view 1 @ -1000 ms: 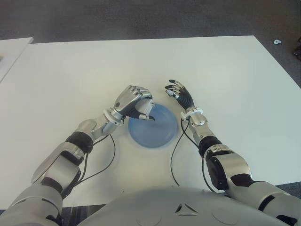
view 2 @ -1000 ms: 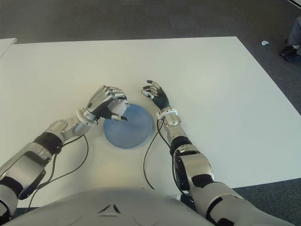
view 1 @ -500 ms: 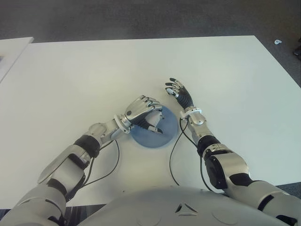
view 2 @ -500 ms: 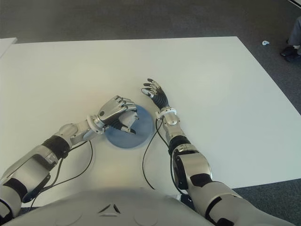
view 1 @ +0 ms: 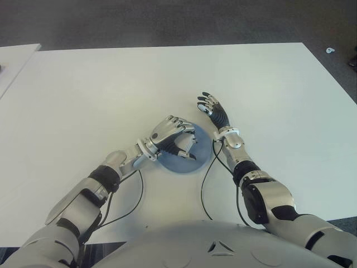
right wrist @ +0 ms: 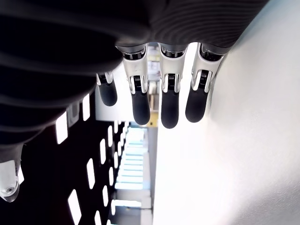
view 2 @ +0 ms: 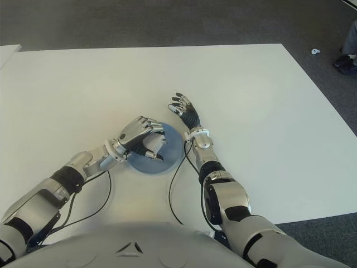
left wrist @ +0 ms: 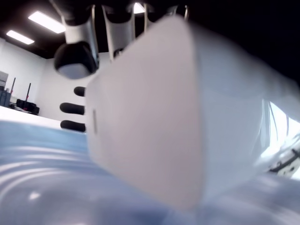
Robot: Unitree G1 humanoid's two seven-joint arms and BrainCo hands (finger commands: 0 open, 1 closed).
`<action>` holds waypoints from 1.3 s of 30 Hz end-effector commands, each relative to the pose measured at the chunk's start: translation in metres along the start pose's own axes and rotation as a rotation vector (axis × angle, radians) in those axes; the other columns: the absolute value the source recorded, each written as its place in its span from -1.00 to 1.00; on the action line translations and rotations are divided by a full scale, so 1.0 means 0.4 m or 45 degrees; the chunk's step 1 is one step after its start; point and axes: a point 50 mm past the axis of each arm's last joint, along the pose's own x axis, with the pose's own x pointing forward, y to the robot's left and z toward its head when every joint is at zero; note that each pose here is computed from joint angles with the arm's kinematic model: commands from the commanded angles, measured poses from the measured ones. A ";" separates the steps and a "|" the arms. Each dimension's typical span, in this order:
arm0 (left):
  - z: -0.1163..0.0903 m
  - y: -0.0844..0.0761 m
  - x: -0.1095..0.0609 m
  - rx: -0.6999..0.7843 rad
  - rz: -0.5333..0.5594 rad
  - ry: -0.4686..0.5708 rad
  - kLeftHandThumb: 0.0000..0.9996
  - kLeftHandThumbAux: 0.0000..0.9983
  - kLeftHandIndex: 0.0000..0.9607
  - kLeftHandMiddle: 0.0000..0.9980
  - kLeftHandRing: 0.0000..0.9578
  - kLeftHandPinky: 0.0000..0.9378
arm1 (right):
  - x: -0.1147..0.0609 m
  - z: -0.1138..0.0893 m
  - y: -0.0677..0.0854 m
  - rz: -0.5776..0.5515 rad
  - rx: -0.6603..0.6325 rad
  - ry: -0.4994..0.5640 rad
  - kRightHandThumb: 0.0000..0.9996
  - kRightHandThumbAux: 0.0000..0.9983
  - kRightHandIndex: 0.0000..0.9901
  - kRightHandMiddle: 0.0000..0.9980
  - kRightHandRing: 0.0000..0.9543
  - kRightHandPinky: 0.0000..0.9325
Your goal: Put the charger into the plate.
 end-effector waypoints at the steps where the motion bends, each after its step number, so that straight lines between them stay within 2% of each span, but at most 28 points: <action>1: -0.008 0.010 -0.016 -0.008 -0.061 0.036 -0.22 0.04 0.15 0.55 0.57 0.53 | -0.064 -0.112 0.016 -0.004 0.078 0.296 -1.00 -0.02 -0.81 -0.63 -0.63 -0.68; 2: -0.013 0.016 -0.023 0.011 -0.095 0.047 -0.24 0.01 0.10 0.53 0.54 0.50 | -0.064 -0.112 0.015 -0.004 0.081 0.294 -1.00 -0.02 -0.81 -0.64 -0.64 -0.70; 4: -0.017 0.022 -0.028 0.029 -0.129 0.060 -0.33 -0.11 -0.10 0.26 0.24 0.16 | -0.065 -0.112 0.014 -0.004 0.084 0.292 -1.00 -0.07 -0.88 -0.74 -0.76 -0.84; 7: -0.020 0.032 -0.031 0.044 -0.163 0.075 -0.39 -0.18 -0.22 0.08 0.04 -0.09 | -0.066 -0.111 0.013 -0.004 0.087 0.280 -1.00 -0.11 -0.95 -0.84 -0.87 -0.95; 11: -0.022 0.055 -0.030 0.061 -0.176 0.082 -0.44 -0.23 -0.27 -0.11 -0.19 -0.26 | -0.065 -0.106 0.007 -0.009 0.080 0.260 -1.00 -0.22 -0.99 -0.97 -0.97 -0.99; 14: -0.022 0.071 -0.030 0.059 -0.185 0.085 -0.45 -0.25 -0.26 -0.15 -0.23 -0.29 | -0.063 -0.101 0.004 -0.017 0.057 0.241 -1.00 -0.27 -1.00 -0.99 -0.99 -1.00; 17: -0.022 0.079 -0.033 0.057 -0.197 0.091 -0.47 -0.26 -0.25 -0.21 -0.30 -0.43 | -0.063 -0.099 0.004 -0.020 0.041 0.236 -0.99 -0.31 -1.00 -1.00 -1.00 -1.00; 22: -0.024 0.095 -0.046 0.076 -0.221 0.105 -0.55 -0.29 -0.30 -0.43 -0.58 -0.81 | -0.065 -0.098 -0.006 -0.024 0.008 0.228 -0.95 -0.35 -1.00 -1.00 -1.00 -1.00; 25: -0.025 0.105 -0.053 0.095 -0.227 0.112 -0.60 -0.33 -0.36 -0.59 -0.76 -0.94 | -0.069 -0.100 -0.021 -0.031 -0.004 0.236 -0.94 -0.35 -1.00 -1.00 -1.00 -1.00; 28: -0.026 0.114 -0.056 0.103 -0.226 0.115 -0.62 -0.35 -0.41 -0.67 -0.84 -0.98 | -0.071 -0.101 -0.027 -0.034 -0.007 0.238 -0.94 -0.35 -1.00 -1.00 -1.00 -1.00; 32: -0.057 0.162 -0.062 0.076 -0.227 0.161 -0.62 -0.34 -0.45 -0.70 -0.86 -1.00 | -0.072 -0.100 -0.037 -0.037 -0.007 0.234 -0.95 -0.33 -1.00 -1.00 -1.00 -1.00; 35: -0.083 0.178 -0.065 0.000 -0.224 0.225 -0.57 -0.29 -0.43 -0.61 -0.75 -0.81 | -0.073 -0.098 -0.045 -0.042 0.000 0.231 -0.98 -0.30 -1.00 -1.00 -1.00 -1.00; 39: -0.108 0.184 -0.077 -0.078 -0.202 0.299 -0.52 -0.25 -0.42 -0.56 -0.68 -0.72 | -0.074 -0.098 -0.053 -0.054 0.017 0.234 -1.00 -0.29 -1.00 -1.00 -1.00 -1.00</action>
